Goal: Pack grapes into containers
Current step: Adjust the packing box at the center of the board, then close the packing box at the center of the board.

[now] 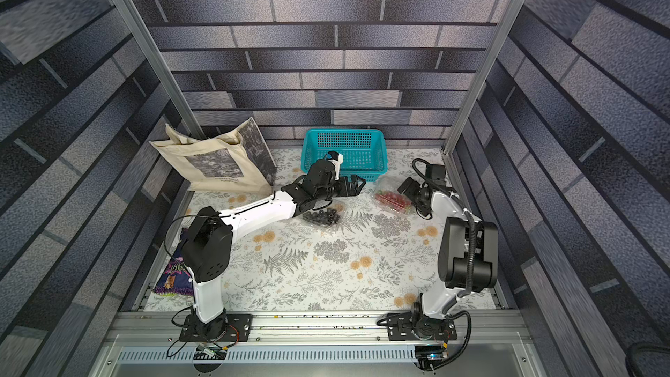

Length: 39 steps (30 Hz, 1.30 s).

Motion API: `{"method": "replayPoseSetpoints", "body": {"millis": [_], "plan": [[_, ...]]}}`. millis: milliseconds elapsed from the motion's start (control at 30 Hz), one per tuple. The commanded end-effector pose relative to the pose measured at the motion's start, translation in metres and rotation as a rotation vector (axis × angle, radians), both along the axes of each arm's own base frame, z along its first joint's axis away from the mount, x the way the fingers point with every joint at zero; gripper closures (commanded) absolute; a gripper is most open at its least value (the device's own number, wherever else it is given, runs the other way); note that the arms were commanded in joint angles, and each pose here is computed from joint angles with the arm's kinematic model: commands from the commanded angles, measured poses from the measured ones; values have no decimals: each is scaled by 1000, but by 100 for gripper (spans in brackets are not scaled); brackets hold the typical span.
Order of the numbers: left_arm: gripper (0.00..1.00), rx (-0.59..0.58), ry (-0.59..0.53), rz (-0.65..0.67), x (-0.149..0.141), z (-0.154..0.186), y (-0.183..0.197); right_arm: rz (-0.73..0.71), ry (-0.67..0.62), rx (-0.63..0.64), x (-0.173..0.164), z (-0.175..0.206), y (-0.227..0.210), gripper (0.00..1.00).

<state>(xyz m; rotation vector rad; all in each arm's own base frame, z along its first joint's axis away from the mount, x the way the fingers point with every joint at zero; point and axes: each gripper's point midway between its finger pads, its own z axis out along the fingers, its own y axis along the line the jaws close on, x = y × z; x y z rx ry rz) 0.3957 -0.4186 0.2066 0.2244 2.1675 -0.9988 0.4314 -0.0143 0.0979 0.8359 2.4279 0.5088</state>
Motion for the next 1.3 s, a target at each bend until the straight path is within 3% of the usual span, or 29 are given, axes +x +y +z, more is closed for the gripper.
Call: {"method": "replayPoseSetpoints", "body": {"millis": [0, 133, 500, 667, 867, 1267], "plan": [[0, -24, -13, -45, -11, 13, -6, 0, -27, -33, 20, 16, -12, 2], [0, -19, -12, -93, -10, 18, -16, 3, -52, -42, 16, 33, -15, 2], [0, -6, 34, -241, 11, 13, -67, -31, -84, 62, -65, 22, -3, 1], [0, -38, 29, -326, 0, 8, -97, -52, -112, 169, -79, 8, 1, 2], [0, -33, 44, -378, -9, -6, -122, -54, -148, 189, -90, 5, 0, 7], [0, -42, 101, -397, -7, -34, -150, -77, -207, 263, -88, -4, -9, 38]]}}
